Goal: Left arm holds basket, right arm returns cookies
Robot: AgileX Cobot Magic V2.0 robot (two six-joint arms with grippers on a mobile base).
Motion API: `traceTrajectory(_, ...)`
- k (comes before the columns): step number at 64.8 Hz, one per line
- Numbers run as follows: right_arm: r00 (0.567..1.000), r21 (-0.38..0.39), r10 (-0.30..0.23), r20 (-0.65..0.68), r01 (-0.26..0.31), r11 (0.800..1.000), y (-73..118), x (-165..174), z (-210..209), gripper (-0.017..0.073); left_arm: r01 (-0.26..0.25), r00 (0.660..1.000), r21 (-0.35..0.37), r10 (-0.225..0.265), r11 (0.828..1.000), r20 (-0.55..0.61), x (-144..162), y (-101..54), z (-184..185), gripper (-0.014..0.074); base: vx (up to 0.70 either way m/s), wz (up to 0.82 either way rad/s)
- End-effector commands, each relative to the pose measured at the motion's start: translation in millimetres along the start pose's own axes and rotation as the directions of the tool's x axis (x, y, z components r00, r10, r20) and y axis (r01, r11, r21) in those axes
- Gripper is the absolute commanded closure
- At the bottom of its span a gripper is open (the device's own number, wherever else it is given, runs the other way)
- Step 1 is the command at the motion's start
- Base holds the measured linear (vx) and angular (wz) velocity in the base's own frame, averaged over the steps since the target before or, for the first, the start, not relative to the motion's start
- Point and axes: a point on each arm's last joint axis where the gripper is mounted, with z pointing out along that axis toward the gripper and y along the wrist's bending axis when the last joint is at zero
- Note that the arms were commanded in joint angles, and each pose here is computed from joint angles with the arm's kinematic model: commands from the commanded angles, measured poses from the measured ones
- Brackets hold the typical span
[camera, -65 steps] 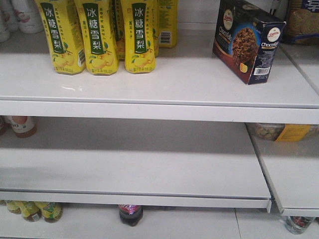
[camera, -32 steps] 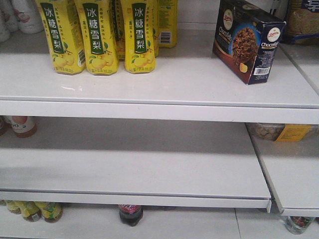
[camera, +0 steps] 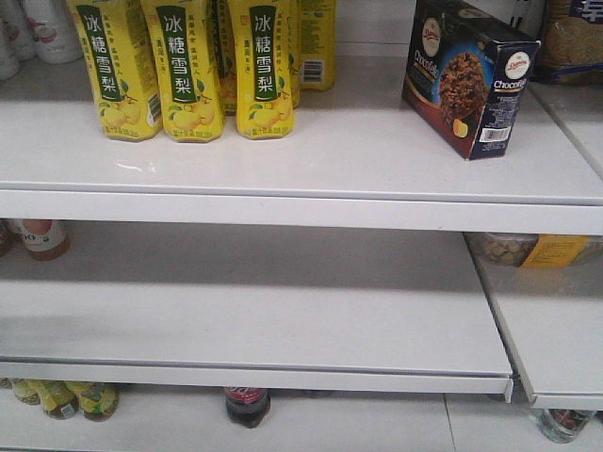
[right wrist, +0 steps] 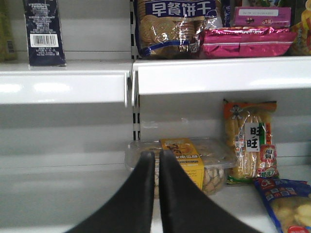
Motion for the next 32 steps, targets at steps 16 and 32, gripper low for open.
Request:
traceTrajectory(16,0.999,-0.002,0.011,0.039,-0.011,1.0,0.1,6,0,0.0562,-0.028,0.99,-0.002,0.028,1.0,0.137,-17,-0.4,-4,0.0594,0.0,0.0)
traceTrajectory(32,0.997,0.011,0.01,-0.077,-0.009,1.0,-0.9,16,-1,0.0562,-0.028,0.99,-0.002,0.028,1.0,0.137,-17,-0.4,-4,0.0594,0.0,0.0)
